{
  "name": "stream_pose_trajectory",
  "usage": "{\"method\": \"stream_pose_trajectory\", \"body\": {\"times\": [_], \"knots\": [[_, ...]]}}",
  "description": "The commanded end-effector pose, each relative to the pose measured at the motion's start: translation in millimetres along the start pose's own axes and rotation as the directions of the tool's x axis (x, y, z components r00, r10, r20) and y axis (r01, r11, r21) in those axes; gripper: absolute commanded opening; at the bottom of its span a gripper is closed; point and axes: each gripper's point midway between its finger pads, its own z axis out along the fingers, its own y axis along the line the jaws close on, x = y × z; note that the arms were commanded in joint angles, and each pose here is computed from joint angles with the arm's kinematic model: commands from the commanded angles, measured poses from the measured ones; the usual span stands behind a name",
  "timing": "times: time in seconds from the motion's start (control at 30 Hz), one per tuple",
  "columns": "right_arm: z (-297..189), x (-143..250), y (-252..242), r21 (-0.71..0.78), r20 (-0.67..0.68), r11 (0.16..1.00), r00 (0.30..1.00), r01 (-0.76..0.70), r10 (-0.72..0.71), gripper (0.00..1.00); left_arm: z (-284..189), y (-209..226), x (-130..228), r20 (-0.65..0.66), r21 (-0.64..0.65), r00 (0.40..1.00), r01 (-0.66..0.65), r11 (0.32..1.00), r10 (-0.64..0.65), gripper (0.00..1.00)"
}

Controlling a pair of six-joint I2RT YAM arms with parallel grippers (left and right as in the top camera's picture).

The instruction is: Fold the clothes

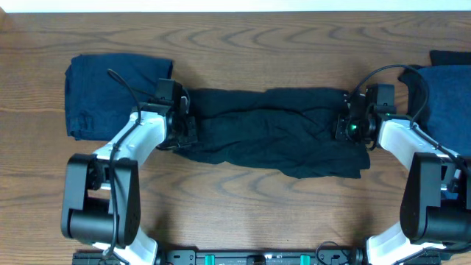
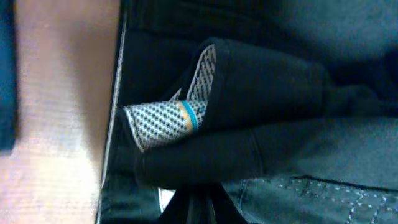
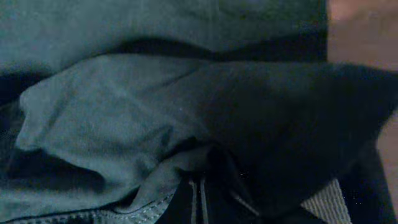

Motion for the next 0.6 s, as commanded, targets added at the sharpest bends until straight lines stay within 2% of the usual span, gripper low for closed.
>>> {"method": "stream_pose_trajectory", "body": {"times": [0.0, 0.13, 0.27, 0.57], "knots": [[17.1, 14.5, -28.1, 0.125, -0.010, 0.991, 0.999, -0.041, 0.043, 0.01, 32.3, 20.6, 0.7, -0.012, -0.079, 1.000, 0.014, 0.997, -0.015, 0.06], [25.0, -6.1, -29.5, 0.120, 0.072, 0.992, 0.997, -0.026, 0.018, 0.01, 55.5, 17.3, -23.4, 0.073, -0.052, 0.997, 0.004, 0.999, -0.001, 0.06], [32.5, -26.9, -43.2, 0.184, 0.161, 0.983, 0.987, -0.023, -0.007, 0.01, 70.0, 12.3, -47.7, 0.167, -0.023, 0.986, -0.009, 1.000, 0.013, 0.06], [55.5, -78.4, -67.9, 0.203, 0.387, 0.978, 0.921, -0.041, -0.041, 0.01, 79.4, 1.1, -89.2, 0.336, 0.027, 0.941, -0.041, 0.999, 0.030, 0.06]]}}
